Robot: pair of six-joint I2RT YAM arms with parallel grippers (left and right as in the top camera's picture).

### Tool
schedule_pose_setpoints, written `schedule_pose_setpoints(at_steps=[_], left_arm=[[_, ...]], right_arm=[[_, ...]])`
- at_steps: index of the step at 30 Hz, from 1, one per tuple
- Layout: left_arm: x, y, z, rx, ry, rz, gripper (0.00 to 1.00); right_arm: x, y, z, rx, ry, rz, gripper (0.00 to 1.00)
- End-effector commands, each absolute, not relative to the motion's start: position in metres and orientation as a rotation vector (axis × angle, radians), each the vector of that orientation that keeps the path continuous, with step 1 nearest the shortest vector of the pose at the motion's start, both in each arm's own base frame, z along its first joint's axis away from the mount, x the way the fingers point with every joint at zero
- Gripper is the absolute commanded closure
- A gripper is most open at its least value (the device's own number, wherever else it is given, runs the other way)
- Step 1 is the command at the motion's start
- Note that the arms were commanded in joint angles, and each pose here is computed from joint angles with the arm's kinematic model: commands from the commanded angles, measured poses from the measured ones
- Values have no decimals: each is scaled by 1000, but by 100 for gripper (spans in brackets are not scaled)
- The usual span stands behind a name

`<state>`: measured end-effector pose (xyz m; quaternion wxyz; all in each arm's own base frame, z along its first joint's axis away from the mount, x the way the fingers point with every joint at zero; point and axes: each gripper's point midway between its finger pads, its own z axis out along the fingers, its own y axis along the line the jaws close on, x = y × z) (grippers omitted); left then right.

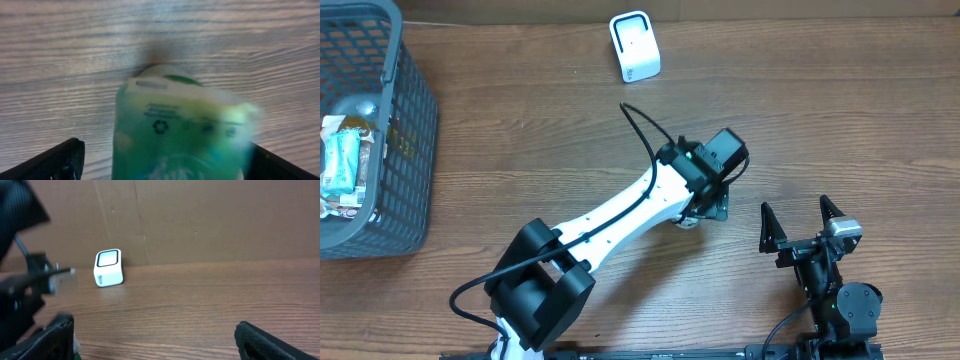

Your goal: Scan the item barcode

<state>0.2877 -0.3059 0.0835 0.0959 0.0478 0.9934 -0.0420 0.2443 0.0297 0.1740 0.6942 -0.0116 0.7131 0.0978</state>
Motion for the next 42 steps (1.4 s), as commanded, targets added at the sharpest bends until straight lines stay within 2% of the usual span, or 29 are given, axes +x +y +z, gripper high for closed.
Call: schedule_pose_setpoints(at_steps=[1, 9, 12, 16, 18, 21, 27, 37, 42], left_arm=[[305, -318, 118, 235, 2872, -188, 0], [320, -308, 152, 213, 2877, -238, 0], [312, -306, 155, 382, 2971, -476, 0], [310, -288, 157, 511, 3008, -573, 19], [310, -278, 154, 506, 3035, -555, 36], [304, -276, 144, 523, 3062, -541, 46], [295, -275, 132, 534, 3094, -528, 47], [280, -289, 107, 613, 3100, -717, 47], [279, -288, 107, 614, 3109, -711, 53]], right_arm=[[245, 28, 171, -17, 1591, 211, 0], [245, 28, 171, -17, 1591, 211, 0], [245, 28, 171, -17, 1591, 211, 0], [245, 28, 171, -18, 1591, 211, 0], [245, 28, 171, -17, 1591, 211, 0], [245, 28, 171, -17, 1591, 211, 0], [245, 28, 171, -17, 1591, 211, 0], [245, 28, 171, -17, 1591, 211, 0], [245, 28, 171, -17, 1592, 211, 0]])
